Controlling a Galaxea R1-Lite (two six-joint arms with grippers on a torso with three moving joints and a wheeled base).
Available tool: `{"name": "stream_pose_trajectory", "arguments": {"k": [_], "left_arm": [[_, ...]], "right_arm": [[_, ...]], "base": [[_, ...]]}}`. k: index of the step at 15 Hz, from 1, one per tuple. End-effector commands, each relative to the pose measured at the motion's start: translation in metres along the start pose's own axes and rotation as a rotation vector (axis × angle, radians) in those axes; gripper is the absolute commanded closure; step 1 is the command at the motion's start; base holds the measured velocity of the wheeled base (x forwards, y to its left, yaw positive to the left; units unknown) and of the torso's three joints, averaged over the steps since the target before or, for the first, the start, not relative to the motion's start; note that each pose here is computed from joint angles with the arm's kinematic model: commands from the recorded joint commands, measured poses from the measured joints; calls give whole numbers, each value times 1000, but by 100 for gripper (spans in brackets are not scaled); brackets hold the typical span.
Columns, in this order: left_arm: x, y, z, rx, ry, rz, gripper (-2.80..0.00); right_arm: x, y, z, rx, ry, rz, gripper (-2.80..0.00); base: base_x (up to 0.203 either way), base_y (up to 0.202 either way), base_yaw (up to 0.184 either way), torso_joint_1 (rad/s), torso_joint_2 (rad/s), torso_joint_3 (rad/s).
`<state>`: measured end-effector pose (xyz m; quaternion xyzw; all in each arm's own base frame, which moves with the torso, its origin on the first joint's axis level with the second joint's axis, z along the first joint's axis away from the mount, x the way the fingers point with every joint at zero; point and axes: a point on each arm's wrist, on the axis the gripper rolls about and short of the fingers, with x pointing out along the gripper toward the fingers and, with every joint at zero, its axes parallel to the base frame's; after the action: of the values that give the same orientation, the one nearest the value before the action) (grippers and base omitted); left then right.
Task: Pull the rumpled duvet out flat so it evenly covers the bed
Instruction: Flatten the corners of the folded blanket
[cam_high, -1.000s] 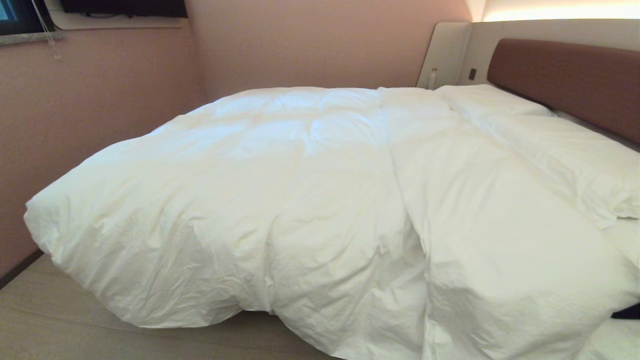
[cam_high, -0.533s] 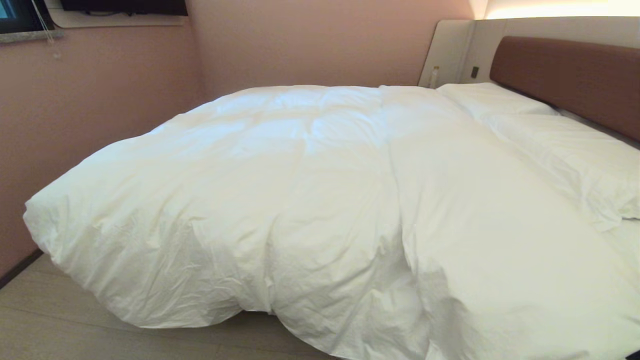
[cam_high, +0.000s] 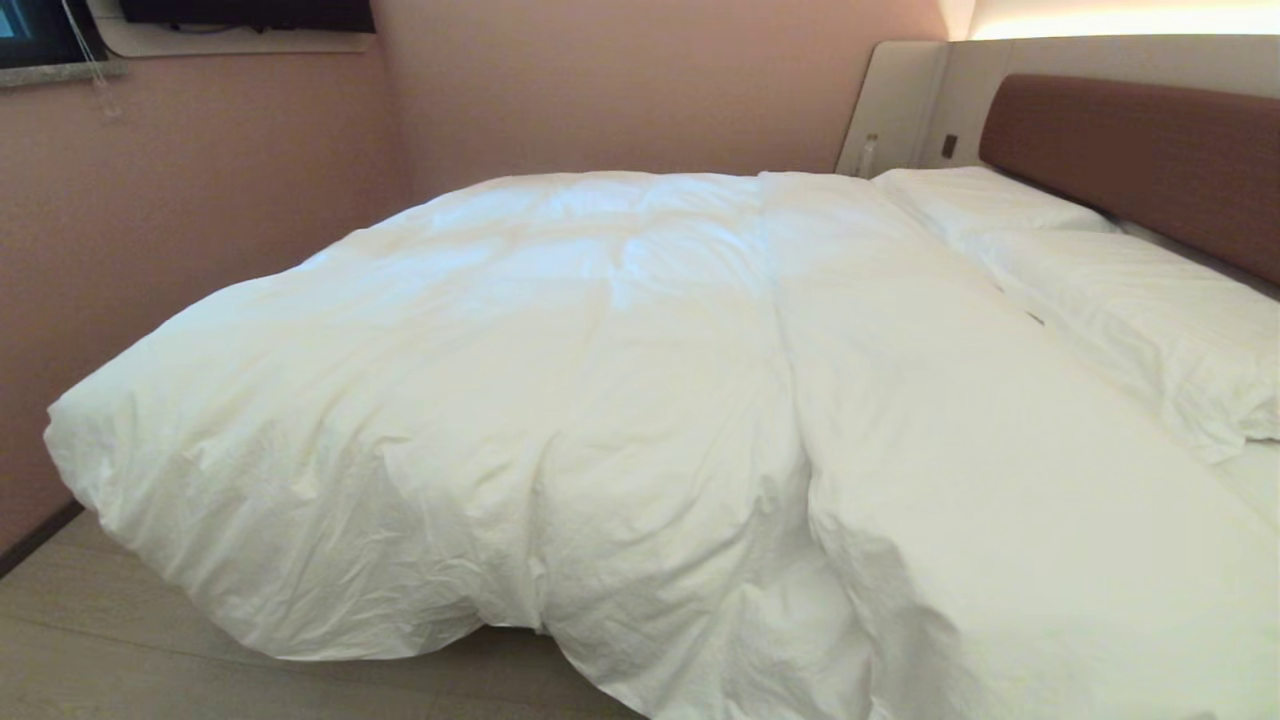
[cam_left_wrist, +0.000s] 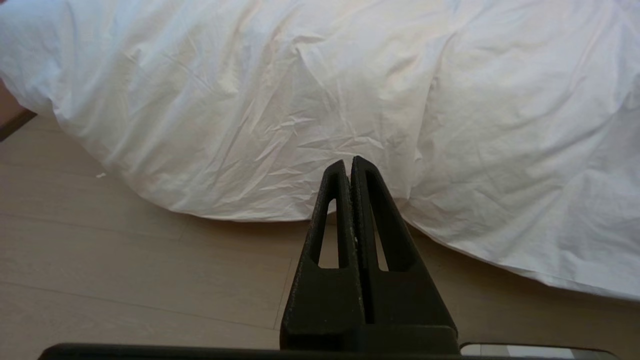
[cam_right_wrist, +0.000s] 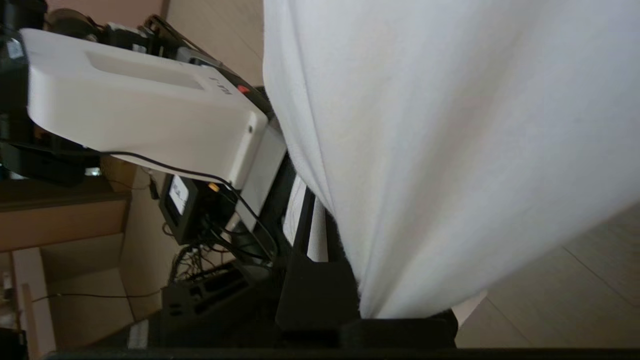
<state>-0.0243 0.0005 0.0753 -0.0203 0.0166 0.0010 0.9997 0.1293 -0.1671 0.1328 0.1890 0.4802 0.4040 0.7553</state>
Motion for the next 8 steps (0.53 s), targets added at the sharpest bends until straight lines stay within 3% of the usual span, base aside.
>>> {"name": "stream_pose_trajectory", "arguments": {"k": [1,6,7,8], "left_arm": [[0,0,0,-1,1,0,0],[0,0,0,-1,1,0,0],[0,0,0,-1,1,0,0],[0,0,0,-1,1,0,0]], "right_arm": [[-3,-8,2,-8,-12,0,0],[-10,-19,8,-26,-9,-24,0],[-13,-20,10,-35,-1,-39,-280],[-16,-21,12,-42,23,-55,-280]], "base": [[0,0,0,0,0,0],[0,0,0,0,0,0],[0,0,0,0,0,0],[0,0,0,0,0,0]]}}
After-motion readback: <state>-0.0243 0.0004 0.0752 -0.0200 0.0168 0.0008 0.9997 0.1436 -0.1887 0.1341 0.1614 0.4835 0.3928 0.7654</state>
